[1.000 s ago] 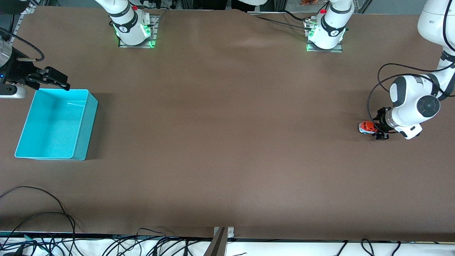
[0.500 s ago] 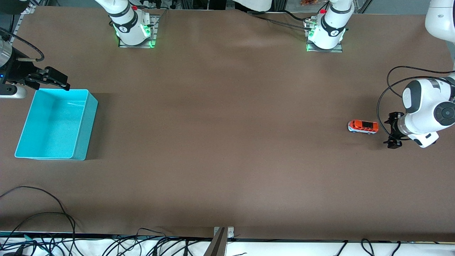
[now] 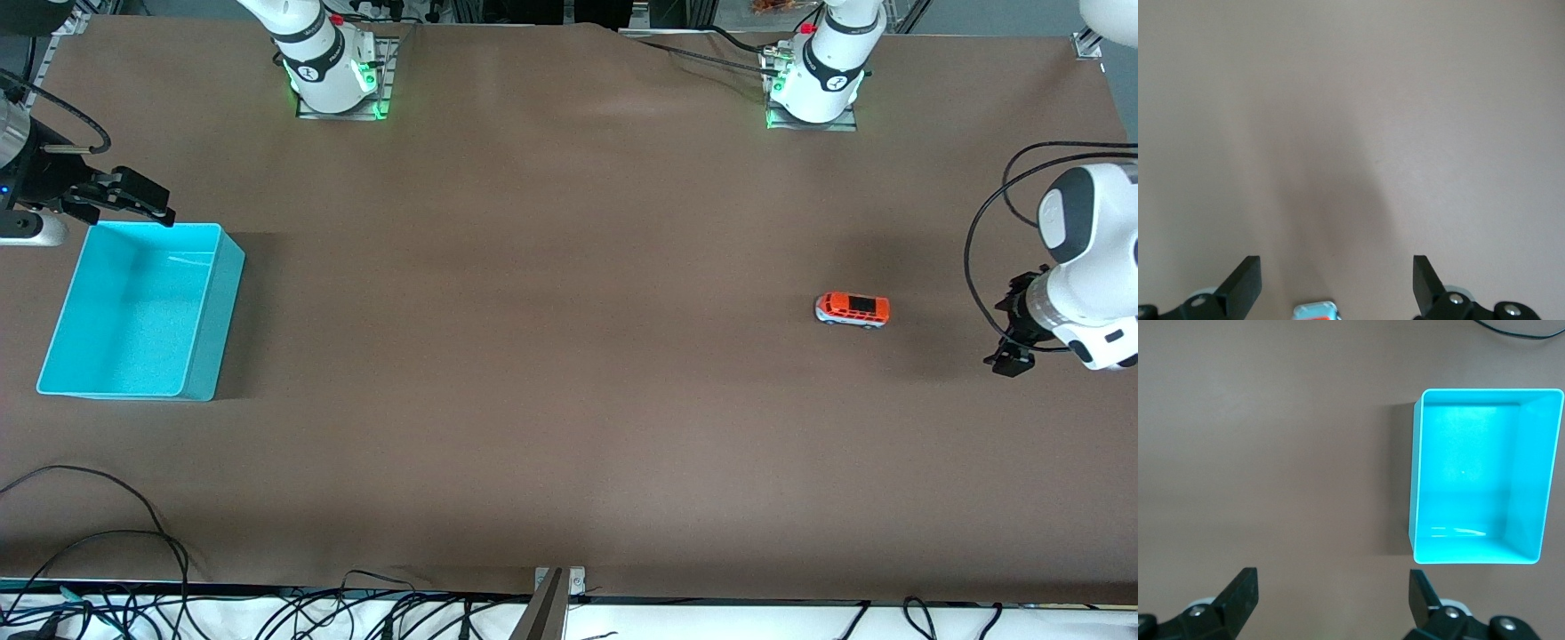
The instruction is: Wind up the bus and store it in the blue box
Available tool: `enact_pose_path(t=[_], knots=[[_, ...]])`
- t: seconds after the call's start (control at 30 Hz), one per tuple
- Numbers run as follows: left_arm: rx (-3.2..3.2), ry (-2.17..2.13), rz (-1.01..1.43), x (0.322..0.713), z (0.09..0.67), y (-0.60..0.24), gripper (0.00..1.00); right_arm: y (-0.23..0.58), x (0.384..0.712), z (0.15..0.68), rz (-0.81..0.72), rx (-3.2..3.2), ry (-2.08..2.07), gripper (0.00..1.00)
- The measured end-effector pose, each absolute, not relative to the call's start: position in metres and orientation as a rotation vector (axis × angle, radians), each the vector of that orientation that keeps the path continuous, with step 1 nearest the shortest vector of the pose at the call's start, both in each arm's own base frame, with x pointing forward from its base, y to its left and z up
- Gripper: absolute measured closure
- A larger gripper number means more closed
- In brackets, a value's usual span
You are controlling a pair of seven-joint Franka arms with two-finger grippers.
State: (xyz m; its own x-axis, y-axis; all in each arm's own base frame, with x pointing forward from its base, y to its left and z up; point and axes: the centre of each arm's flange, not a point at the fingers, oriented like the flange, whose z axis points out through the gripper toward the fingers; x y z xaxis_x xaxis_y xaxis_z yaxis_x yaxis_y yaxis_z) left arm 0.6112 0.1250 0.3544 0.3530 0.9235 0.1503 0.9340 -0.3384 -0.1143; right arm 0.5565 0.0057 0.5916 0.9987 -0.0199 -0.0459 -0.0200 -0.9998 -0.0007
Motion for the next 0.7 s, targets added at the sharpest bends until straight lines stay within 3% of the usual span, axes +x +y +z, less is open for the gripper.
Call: enact_pose_path(t=[0.37,0.7], knots=[[-2.660,-1.227,-0.050,0.628,0.447,0.117,0.00,0.006,0.557,0.592,0.072,-3.139,0.031,0.00],[-2.808,-0.777,0.085,0.626,0.493,0.111,0.00,0.006,0.557,0.592,0.072,-3.139,0.031,0.00]])
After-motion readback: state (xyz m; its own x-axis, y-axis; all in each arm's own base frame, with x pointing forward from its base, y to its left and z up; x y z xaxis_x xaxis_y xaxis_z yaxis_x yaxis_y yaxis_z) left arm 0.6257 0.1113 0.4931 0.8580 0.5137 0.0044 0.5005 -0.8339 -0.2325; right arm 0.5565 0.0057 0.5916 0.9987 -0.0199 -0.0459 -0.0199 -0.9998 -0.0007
